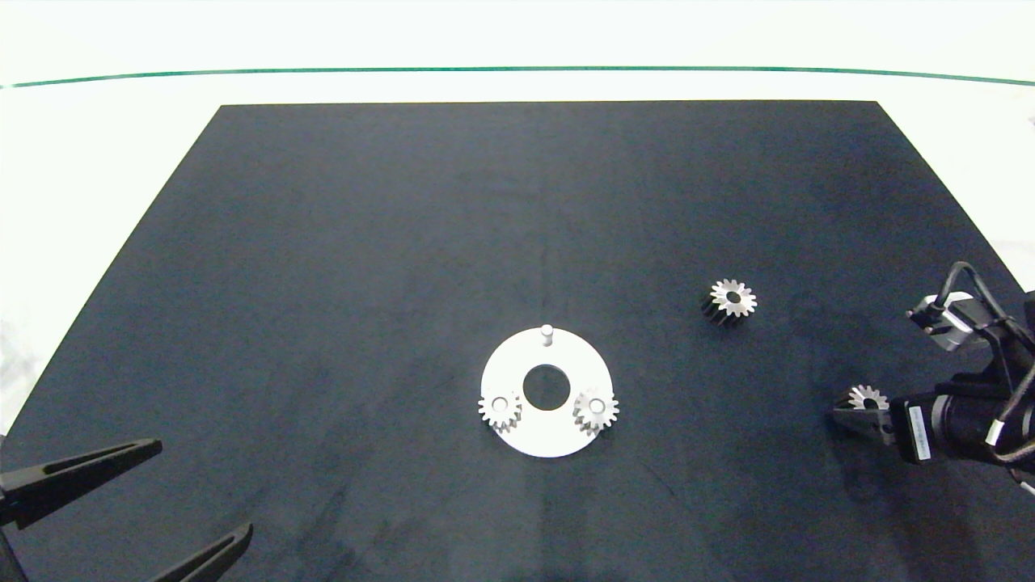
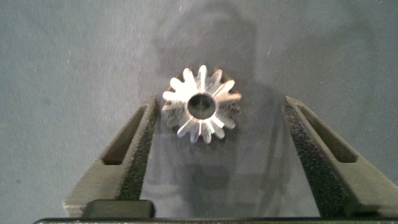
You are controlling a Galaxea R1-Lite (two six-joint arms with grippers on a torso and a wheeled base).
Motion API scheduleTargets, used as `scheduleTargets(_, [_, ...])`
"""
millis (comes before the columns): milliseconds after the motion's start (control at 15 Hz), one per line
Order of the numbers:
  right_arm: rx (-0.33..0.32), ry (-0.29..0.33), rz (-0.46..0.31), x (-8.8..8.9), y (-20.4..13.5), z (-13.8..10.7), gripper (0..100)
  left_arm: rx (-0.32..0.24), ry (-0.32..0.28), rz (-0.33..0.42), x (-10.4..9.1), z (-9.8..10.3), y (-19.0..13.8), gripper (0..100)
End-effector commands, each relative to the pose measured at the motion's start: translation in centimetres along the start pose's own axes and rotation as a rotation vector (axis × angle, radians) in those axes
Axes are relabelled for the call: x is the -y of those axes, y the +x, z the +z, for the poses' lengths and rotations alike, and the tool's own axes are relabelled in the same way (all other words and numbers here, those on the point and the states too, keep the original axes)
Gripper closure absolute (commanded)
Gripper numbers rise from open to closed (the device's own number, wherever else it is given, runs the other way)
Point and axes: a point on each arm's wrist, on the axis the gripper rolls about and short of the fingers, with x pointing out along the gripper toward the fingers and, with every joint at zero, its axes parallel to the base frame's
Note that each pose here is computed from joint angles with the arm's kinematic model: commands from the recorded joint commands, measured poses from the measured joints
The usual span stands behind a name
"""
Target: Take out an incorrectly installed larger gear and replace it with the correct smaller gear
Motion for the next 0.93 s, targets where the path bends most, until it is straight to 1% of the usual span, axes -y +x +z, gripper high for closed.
scheduleTargets(67, [0.013,0.011,0.008,-0.01,0.14,0.15,28,-0.001,0.001,0.000,0.00,0.01,0.03,0])
scheduleTargets(400, [-0.001,0.012,0.014,-0.08,0.35,-0.10,38,-0.004,0.001,0.002,0.00,-0.12,0.02,0])
scheduleTargets(467, [-0.005,0.012,0.014,-0.09,0.37,-0.23,41,-0.004,0.001,0.001,0.00,-0.12,0.02,0])
scheduleTargets(933, [0.007,0.013,0.013,-0.05,0.34,-0.14,54,-0.004,0.001,0.002,0.00,-0.39,-0.10,0])
